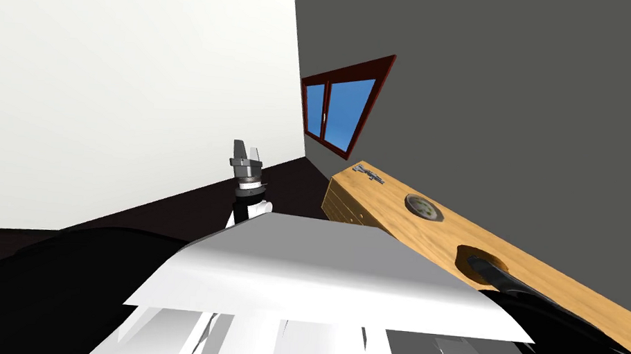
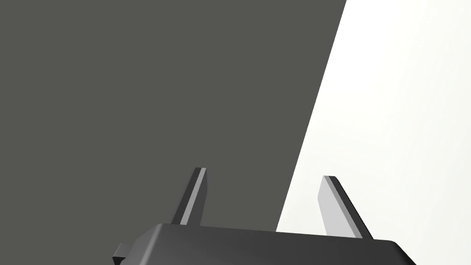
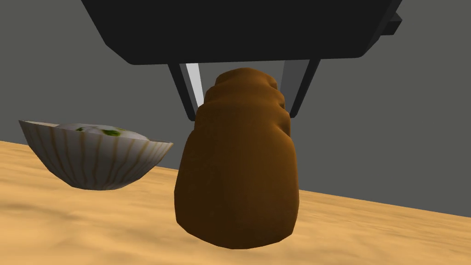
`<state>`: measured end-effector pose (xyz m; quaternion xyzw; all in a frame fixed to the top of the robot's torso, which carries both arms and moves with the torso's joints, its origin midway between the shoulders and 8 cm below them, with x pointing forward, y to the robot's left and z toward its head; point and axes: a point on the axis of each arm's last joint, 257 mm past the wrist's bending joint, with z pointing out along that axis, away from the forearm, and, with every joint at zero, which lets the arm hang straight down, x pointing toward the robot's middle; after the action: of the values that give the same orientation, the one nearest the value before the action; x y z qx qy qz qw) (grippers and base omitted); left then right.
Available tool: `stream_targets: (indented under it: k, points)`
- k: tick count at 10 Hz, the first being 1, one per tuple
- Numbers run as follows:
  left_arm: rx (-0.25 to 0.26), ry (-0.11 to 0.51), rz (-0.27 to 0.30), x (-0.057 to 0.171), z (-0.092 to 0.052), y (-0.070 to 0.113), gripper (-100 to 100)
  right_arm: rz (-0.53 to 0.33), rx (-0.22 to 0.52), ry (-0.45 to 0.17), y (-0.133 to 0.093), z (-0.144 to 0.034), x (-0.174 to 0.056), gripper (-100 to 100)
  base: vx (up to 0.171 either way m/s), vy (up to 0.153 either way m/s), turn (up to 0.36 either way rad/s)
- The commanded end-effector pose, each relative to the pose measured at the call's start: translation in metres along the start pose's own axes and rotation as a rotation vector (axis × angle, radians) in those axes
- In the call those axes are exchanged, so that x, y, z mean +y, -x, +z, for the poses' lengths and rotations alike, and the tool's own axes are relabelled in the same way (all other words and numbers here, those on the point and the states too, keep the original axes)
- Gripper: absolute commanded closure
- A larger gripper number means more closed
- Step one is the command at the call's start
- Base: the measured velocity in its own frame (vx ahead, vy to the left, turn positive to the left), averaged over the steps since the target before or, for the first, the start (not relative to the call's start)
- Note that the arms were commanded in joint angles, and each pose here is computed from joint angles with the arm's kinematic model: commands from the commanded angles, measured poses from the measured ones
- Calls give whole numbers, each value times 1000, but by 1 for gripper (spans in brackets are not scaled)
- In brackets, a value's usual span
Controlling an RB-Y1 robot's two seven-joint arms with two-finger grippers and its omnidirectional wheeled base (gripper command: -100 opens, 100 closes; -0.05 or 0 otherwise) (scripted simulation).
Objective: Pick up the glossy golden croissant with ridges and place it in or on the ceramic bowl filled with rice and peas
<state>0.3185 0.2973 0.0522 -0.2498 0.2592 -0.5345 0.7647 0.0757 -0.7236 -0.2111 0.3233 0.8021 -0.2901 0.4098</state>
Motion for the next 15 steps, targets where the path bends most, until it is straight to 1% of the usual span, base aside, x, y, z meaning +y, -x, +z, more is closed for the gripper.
stream_targets:
  k: [1,4,6,8,9,10,15]
  points:
    - [0,0,0,0,0,0,0,-7,32,-22,-4,-5,-7,100,0,31,73]
    - [0,0,0,0,0,0,0,-9,84,-56,-10,-15,-19,100,-4,28,98]
    - [0,0,0,0,0,0,0,0,97,-70,-6,-18,-24,100,-3,34,85]
    - [0,0,0,0,0,0,0,28,80,-88,15,-17,-32,100,42,33,168]
    - [0,0,0,0,0,0,0,34,71,-90,21,-17,-33,100,71,10,77]
    - [0,0,0,0,0,0,0,47,51,-94,35,-15,-35,100,83,-5,101]
    - [0,0,0,0,0,0,0,74,-5,-97,72,-11,-37,100,69,-17,76]
